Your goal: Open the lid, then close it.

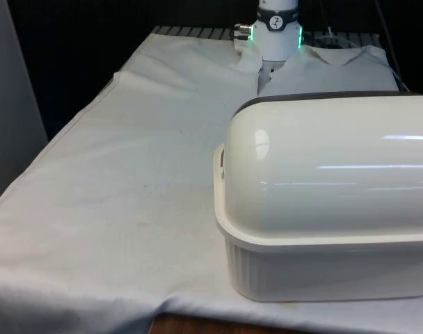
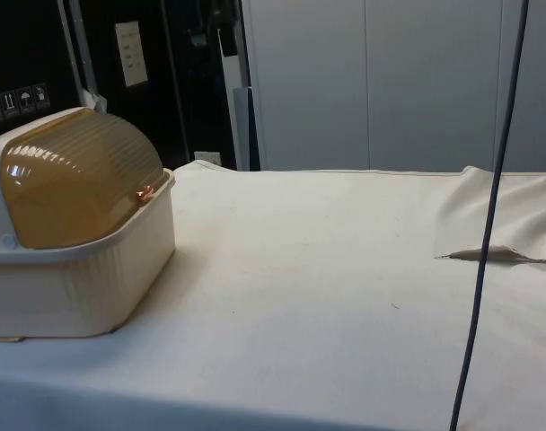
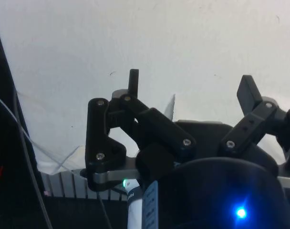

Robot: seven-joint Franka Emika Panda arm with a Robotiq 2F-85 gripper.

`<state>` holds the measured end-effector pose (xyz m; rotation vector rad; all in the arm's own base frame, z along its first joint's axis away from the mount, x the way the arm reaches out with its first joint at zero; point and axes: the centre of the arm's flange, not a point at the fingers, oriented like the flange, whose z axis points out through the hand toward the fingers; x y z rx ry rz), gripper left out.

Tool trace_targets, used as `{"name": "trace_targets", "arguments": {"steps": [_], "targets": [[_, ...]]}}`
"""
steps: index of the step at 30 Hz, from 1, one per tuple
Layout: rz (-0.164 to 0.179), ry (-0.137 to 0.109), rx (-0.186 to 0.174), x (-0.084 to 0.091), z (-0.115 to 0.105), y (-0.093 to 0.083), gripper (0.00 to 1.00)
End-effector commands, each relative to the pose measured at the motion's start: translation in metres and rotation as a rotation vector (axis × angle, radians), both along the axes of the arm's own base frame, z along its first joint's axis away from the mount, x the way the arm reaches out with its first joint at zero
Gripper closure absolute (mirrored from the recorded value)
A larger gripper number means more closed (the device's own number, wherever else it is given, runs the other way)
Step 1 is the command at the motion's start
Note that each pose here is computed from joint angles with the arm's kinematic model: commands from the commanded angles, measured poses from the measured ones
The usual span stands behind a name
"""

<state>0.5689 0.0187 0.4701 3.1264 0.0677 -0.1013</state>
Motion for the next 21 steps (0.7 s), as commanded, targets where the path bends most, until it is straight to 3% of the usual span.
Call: {"name": "trace_targets", "arguments": {"steps": [1, 10, 11, 12, 18, 20, 21], "targets": [[0.001, 0.0, -0.001, 0.0, -0.003, 0.003, 0.0], [0.014, -0.039, -0.003, -0.001, -0.025, 0.024, 0.0], [0.017, -0.028, 0.0, -0.001, -0.026, 0.023, 0.0], [0.015, -0.044, -0.002, 0.0, -0.026, 0.026, 0.0], [0.03, -0.075, 0.003, -0.001, -0.038, 0.038, 0.0], [0.034, -0.081, 0.004, -0.002, -0.042, 0.041, 0.0], [0.034, -0.068, 0.005, -0.002, -0.041, 0.039, 0.0]]}}
